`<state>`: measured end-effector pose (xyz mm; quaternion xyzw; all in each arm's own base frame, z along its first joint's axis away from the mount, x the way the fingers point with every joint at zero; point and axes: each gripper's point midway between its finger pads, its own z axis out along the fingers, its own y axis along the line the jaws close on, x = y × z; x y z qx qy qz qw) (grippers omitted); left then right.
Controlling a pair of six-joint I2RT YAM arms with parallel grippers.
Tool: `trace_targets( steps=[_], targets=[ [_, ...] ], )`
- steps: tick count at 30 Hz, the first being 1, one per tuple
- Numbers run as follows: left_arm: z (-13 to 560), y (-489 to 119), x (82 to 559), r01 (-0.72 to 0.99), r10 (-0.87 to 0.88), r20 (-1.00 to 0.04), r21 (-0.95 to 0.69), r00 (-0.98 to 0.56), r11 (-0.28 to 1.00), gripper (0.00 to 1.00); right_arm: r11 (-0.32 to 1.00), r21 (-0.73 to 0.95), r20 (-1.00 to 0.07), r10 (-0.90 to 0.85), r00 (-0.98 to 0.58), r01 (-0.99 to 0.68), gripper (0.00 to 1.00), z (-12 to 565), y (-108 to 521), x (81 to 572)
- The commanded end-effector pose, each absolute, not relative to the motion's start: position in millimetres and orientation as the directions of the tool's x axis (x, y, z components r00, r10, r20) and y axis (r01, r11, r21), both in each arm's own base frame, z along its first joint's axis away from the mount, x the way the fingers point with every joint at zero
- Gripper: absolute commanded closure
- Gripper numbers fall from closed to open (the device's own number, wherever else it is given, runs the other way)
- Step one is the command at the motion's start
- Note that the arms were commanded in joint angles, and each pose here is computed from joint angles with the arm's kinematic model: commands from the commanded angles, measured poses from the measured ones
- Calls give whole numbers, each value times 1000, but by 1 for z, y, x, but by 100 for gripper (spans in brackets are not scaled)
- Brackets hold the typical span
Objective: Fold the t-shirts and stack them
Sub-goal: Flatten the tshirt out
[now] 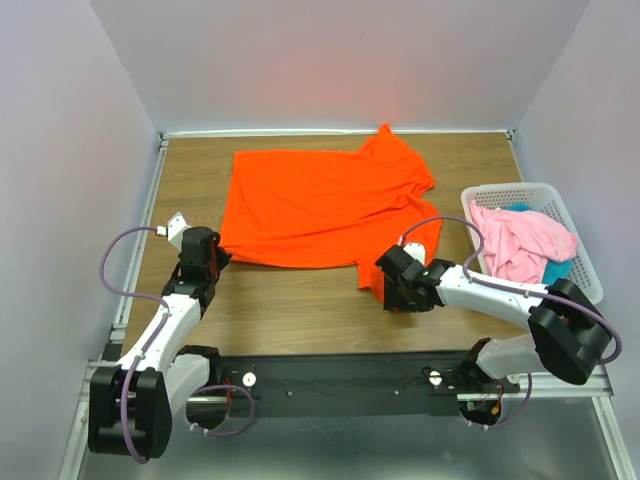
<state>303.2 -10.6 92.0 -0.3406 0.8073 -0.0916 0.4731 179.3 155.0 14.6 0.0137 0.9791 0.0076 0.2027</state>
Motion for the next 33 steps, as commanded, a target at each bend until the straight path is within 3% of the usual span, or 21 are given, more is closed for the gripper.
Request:
trace_targets(
  steps=[1, 4, 7, 9, 12, 14, 18, 23, 27, 33],
  targets=[
    [97, -4, 305, -469, -623, -726, -459, -291, 754, 100, 999, 36, -399, 50, -916, 39, 40, 9, 162, 182],
    [98, -4, 305, -466, -622, -727, -461, -289, 755, 100, 998, 19, -396, 60, -917, 57, 48, 3, 158, 181],
    [98, -4, 305, -466, -623, -727, -462, -288, 754, 100, 994, -45, -413, 73, -908, 100, 69, -7, 147, 185],
    [98, -4, 305, -466, -622, -727, -461, -289, 755, 100, 993, -39, -421, 81, -903, 108, 77, -7, 148, 187],
    [103, -6, 307, -453, -623, -727, -470, -289, 758, 100, 995, -22, -488, 79, -869, 102, 81, 7, 152, 202],
    [117, -8, 315, -426, -615, -738, -479, -278, 767, 100, 994, 3, -580, 91, -810, 109, 99, 36, 158, 225],
    [155, -13, 331, -374, -617, -751, -516, -237, 771, 100, 987, 52, -761, 139, -633, 153, 99, 113, 163, 274],
    [236, -22, 353, -256, -621, -769, -577, -150, 776, 100, 967, 144, -894, 219, -392, 211, 99, 225, 156, 312],
    [304, -24, 353, -174, -614, -786, -597, -65, 783, 100, 961, 185, -938, 235, -255, 205, 99, 300, 146, 317],
    [425, -31, 318, 41, -612, -784, -611, 106, 790, 100, 954, 271, -957, 282, -72, 125, 99, 417, 124, 302]
  ],
)
